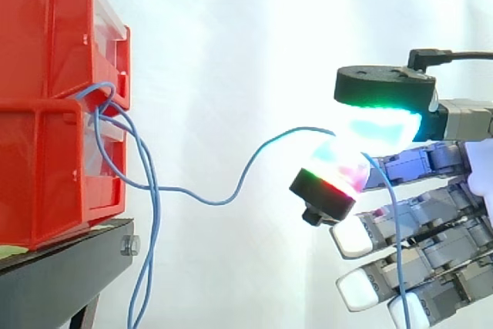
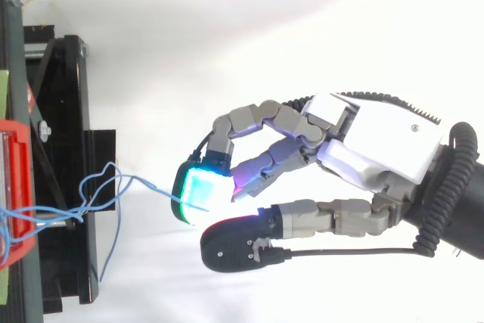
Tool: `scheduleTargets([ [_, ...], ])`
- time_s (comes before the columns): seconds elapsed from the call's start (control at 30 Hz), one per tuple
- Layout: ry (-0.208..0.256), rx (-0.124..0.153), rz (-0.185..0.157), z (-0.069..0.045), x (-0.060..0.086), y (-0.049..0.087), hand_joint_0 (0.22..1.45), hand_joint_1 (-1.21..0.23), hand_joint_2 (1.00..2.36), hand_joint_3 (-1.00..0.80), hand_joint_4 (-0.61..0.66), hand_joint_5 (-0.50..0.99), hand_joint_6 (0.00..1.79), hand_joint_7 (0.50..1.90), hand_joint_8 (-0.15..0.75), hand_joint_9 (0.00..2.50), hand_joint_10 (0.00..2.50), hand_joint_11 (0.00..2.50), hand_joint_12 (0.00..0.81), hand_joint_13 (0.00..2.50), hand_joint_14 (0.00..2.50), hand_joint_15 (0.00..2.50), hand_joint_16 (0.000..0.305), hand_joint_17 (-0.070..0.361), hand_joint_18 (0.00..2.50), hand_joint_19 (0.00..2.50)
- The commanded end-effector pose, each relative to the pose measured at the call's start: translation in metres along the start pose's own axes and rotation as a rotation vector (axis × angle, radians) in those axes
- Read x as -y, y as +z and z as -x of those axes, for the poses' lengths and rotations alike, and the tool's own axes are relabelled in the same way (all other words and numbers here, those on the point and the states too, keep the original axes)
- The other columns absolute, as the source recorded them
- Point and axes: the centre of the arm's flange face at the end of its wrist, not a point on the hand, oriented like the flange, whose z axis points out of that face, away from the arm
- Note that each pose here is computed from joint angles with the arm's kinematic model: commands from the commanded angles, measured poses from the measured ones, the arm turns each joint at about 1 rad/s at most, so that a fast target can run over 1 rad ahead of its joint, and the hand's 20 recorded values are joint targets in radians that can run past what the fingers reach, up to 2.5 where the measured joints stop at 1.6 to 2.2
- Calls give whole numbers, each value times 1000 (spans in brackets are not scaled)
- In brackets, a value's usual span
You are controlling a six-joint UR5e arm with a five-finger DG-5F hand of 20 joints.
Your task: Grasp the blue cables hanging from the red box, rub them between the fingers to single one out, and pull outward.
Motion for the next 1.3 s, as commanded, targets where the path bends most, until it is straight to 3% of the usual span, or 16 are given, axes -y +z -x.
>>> scheduleTargets([
  [0.0, -1, 0, -1, 0, 0, 0, 606, -804, 1009, -146, -51, -101, 902, 1080, 291, 1023, 13, 441, 385, 849, 16, 444, 53, 119, 804, 420],
  [1.27, -1, 0, -1, 0, 0, 0, 609, -806, 1009, -142, -63, -101, 904, 1078, 289, 1015, 13, 454, 391, 841, 17, 468, 53, 119, 799, 441],
])
